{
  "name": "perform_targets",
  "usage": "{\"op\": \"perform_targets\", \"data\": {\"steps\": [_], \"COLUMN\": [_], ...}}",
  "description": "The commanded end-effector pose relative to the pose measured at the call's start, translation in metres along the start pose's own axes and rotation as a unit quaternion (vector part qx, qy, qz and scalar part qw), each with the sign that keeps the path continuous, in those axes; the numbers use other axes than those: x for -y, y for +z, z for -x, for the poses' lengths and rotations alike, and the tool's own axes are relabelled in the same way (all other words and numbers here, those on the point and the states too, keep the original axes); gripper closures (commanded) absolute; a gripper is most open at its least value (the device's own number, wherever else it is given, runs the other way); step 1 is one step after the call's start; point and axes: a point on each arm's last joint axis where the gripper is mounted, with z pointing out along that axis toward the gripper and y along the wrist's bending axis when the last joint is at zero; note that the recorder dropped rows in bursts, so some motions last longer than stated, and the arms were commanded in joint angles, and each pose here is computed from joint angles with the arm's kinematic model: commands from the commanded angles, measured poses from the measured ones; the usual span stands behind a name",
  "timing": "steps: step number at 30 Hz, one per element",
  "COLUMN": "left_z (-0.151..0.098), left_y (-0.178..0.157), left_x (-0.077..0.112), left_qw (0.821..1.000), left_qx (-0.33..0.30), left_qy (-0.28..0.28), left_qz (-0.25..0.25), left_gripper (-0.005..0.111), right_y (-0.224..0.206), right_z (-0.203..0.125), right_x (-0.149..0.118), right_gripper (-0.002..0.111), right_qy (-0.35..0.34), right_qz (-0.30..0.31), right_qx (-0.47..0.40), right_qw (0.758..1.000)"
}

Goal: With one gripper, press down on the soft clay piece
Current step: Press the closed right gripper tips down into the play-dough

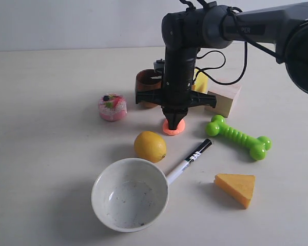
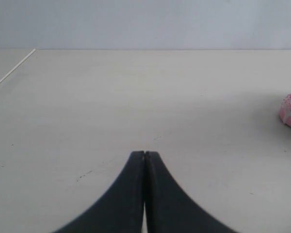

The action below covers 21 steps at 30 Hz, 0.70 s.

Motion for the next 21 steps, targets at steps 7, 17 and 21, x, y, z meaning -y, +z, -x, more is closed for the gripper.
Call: {"op": "perform_targets", "data": {"steps": [7,17,21], "left_z": [0.001,0.001,0.001], "left_y": [-0.0005,-0.0005,-0.0005], "left_x": [0.0003,0.0003,0.0003], "left_qw": [1.0,1.0,1.0], "left_qx": [0.008,0.008,0.008], "left_qy": [-0.001,-0.001,-0.001], "left_qz": [-0.003,-0.003,-0.003], "left_gripper": [0.107,0.107,0.107], "right_y": [0.0293,0.0293,0.0293], "right_z": [0.0005,0.0005,0.0007], "right_x": [0.0018,0.0018,0.0017], "right_gripper": [0.108,0.106,0.095], "right_qy": [0.001,0.001,0.001], "right_qz": [-0.014,-0.014,-0.013], "right_qx": [-0.017,-0.017,-0.017], "right_qw": [1.0,1.0,1.0]}}
